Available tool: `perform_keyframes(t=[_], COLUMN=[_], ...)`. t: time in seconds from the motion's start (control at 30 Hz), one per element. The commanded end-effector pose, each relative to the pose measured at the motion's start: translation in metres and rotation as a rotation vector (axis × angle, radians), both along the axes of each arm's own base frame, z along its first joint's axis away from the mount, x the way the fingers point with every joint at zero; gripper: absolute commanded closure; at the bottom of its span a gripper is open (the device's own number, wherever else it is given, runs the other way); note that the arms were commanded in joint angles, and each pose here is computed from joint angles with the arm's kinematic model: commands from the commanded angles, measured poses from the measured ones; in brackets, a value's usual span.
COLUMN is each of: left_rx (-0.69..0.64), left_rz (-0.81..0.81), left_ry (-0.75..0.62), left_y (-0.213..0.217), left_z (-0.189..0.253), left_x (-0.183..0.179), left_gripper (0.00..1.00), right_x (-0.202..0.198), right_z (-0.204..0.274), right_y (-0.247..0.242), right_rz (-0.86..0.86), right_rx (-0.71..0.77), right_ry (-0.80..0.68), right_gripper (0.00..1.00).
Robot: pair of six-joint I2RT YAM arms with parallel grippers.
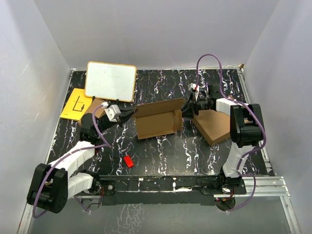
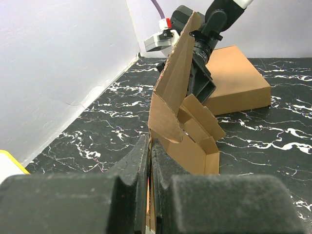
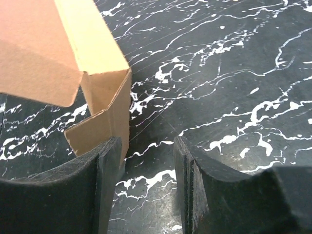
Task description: Fold the paper box
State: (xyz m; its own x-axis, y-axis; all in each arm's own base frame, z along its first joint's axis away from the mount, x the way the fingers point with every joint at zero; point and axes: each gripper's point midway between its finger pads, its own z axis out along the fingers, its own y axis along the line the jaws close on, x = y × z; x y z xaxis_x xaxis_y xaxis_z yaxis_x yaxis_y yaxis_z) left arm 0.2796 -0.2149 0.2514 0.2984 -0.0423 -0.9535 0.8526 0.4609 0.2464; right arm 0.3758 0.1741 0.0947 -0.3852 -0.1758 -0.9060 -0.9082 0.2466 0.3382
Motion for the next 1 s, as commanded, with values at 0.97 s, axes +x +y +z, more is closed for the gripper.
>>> perform_keyframes(t=[0.97], left_rx=[-0.056], left_rz=[-0.035], left_ry=[-0.031], left_y=[-0.001], left_z=[0.010], left_x=[-0.015], left_gripper=[1.00], right_x=[-0.038], right_z=[0.038], right_y=[0.036], right_rz=[0.157], right_rx=[0.088], right_ry=[-0.269], right_gripper=[0.46])
